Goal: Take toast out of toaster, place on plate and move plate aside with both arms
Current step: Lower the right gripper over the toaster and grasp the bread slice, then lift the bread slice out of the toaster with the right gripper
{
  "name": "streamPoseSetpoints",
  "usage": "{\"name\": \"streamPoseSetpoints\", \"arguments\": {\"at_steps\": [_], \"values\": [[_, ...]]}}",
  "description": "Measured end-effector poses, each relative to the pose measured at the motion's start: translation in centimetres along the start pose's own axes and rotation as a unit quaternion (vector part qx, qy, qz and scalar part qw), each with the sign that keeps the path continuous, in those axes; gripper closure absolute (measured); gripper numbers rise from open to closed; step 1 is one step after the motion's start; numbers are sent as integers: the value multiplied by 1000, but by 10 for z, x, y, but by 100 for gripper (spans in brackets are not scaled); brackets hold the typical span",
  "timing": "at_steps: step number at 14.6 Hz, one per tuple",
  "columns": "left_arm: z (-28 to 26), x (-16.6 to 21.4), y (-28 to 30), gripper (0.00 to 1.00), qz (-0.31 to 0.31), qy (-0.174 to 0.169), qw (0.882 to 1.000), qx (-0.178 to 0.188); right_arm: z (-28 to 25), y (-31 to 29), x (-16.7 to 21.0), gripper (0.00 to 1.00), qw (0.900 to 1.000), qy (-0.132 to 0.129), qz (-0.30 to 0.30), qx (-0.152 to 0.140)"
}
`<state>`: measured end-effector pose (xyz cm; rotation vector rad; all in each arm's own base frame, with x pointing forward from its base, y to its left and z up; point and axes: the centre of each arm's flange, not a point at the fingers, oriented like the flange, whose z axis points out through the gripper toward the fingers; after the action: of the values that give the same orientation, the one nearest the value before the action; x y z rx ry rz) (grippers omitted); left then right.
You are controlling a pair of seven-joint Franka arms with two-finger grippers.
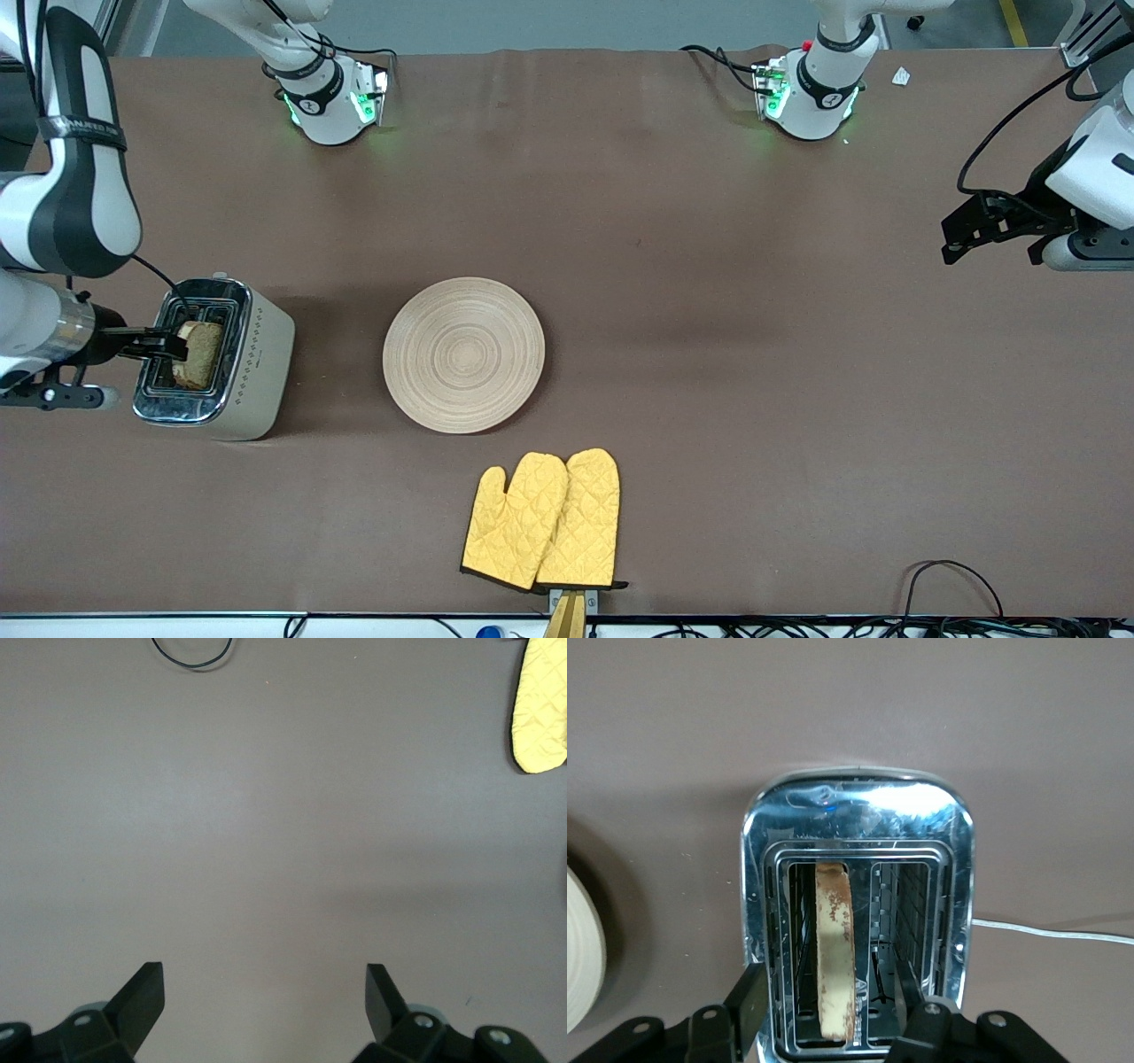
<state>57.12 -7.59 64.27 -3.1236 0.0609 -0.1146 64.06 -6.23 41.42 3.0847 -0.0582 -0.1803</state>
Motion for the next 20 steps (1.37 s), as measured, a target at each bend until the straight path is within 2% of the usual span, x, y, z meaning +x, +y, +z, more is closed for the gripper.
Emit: {"name": "streamPoseSetpoints", "arguments": {"at_steps": [5,6,8,10,12,13,17,20], "values": [[0,0,0,0,0,0,1000,0,27,-2,-6,34,1000,-21,-2,1],[0,0,0,0,0,-1,1000,0,28,-2,-7,40,1000,-23,-3,1],[1,0,0,0,0,-1,1000,0,32,-2,-8,44,999,-26,-27,2],[1,0,0,0,0,-1,1000,0,35,0,-9,68,999,-30,-44,3],[1,0,0,0,0,-1,1000,0,38,2,-10,87,998,-32,-48,3],[1,0,0,0,0,-1,1000,0,38,2,-10,89,998,-31,-48,3],[1,0,0,0,0,-1,1000,0,34,3,-9,90,998,-27,-48,3],[1,1,0,0,0,-1,1000,0,-9,4,-15,90,999,-7,-44,5]]}}
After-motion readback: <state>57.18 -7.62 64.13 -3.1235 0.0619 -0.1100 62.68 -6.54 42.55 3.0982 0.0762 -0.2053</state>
